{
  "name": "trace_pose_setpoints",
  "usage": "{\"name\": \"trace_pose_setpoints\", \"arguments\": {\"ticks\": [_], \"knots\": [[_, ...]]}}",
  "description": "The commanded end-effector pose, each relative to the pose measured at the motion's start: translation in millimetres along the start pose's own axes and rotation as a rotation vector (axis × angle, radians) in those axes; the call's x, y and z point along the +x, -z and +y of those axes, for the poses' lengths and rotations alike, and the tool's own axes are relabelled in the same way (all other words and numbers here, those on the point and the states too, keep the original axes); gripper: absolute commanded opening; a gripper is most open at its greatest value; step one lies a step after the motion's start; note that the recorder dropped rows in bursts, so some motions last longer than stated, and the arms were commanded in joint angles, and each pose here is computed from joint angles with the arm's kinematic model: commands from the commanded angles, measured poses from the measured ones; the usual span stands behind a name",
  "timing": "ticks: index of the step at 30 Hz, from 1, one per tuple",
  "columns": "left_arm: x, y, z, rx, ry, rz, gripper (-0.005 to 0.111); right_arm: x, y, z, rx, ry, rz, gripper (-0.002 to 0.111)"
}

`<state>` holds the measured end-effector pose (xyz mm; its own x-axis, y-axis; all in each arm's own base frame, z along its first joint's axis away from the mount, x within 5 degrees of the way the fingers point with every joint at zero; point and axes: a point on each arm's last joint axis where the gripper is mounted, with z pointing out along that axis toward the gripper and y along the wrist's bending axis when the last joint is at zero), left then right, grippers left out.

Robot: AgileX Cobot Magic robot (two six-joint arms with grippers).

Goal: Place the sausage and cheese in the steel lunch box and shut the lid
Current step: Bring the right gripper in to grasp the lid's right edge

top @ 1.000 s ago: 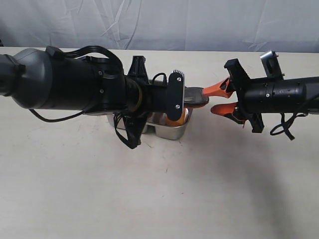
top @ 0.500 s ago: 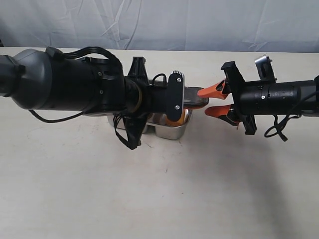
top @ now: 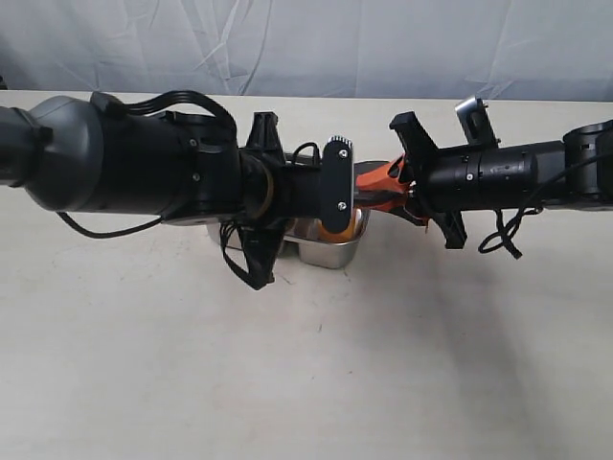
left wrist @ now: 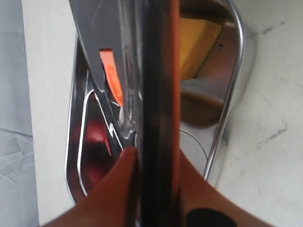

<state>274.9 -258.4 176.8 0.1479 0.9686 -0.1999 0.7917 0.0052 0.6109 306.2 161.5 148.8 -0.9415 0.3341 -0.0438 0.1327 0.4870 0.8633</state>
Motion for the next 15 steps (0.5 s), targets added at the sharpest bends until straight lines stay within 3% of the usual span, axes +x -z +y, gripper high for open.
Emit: {"name": "trace_pose_setpoints", "arguments": {"ticks": [1,8,15], "knots": [[4.0,-11.9,-17.9,0.071,0.025,0.047,0.000,0.5,-2.1,3.4,-0.002,0.036,0.006,0.000],[7.0,1.4,-9.9,0.046,0.038,0.078,0.000,-1.5,-2.1,1.2,0.023,0.046,-0.015,0.000],[3.7,32.1,6.2,-0.005,0.155,0.018,0.001,-1.6,-2.1,1.1,0.024,0.046,-0.016,0.000]]}}
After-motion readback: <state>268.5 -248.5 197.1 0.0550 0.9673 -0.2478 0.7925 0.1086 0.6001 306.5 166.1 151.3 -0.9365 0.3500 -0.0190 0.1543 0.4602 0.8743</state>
